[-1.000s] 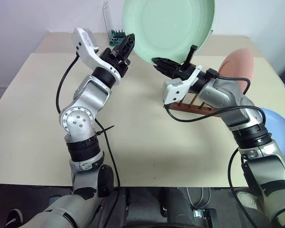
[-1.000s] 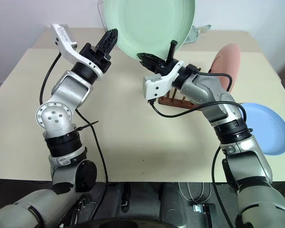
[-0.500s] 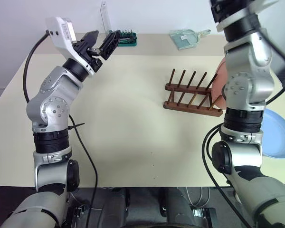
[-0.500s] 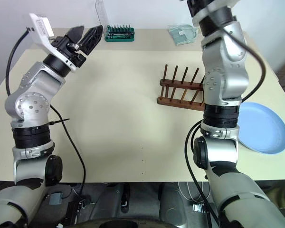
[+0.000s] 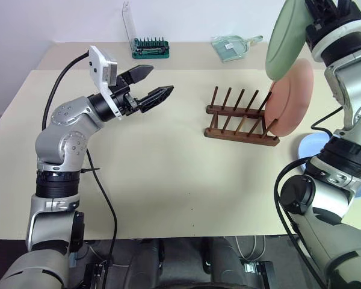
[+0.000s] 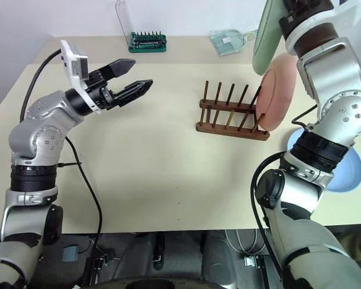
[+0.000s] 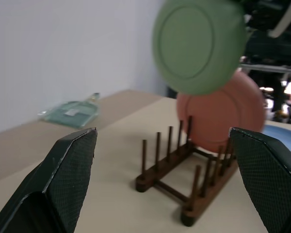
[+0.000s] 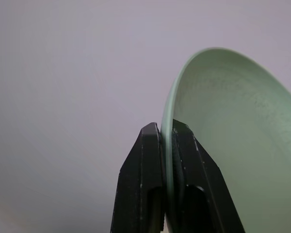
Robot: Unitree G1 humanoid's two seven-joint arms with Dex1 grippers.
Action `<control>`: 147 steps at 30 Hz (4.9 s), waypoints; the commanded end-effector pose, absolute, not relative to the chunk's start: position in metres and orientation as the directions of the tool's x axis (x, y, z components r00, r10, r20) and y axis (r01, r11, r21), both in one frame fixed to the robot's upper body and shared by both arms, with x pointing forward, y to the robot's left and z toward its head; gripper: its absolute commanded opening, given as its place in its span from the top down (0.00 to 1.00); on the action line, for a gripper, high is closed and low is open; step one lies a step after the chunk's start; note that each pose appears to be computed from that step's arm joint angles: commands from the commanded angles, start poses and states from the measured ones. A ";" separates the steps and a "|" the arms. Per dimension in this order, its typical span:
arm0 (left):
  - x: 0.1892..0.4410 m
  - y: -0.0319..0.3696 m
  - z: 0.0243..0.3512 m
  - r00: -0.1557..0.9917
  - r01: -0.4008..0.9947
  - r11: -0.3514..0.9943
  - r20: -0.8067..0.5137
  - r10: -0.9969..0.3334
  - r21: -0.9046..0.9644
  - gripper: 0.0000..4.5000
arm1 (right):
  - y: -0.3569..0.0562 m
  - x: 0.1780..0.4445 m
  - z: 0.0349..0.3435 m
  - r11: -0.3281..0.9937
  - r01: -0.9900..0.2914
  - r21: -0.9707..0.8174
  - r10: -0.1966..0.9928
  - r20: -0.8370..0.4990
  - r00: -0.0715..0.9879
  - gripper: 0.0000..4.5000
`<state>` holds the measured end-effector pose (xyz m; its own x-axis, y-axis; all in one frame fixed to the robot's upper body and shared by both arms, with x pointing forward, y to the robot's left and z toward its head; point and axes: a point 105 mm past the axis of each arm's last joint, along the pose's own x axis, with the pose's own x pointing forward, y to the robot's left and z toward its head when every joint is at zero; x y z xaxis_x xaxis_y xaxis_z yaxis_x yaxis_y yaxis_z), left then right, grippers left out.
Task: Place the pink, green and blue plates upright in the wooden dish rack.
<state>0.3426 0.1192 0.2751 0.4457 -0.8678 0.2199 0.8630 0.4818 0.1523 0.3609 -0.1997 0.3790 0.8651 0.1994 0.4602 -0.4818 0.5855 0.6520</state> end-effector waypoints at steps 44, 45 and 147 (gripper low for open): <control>0.349 0.132 0.275 0.461 0.862 0.491 0.205 -0.863 0.129 0.01 | -0.196 0.348 0.325 0.451 -0.315 0.835 0.224 0.236 0.946 1.00; 0.349 0.132 0.275 0.461 0.863 0.490 0.203 -0.864 0.127 0.01 | -0.197 0.347 0.325 0.459 -0.328 0.826 0.222 0.251 0.942 1.00; 0.310 0.100 0.245 0.191 0.917 0.178 -0.002 -0.982 0.357 0.00 | -0.226 0.288 0.449 0.609 -0.751 0.254 0.255 0.835 0.489 0.99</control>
<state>0.3141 0.0969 0.2320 0.1854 -0.9821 -0.0337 0.9364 0.1661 0.3092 0.3139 -0.2218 0.4300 0.5872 0.2849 0.7577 -0.6967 0.6544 0.2939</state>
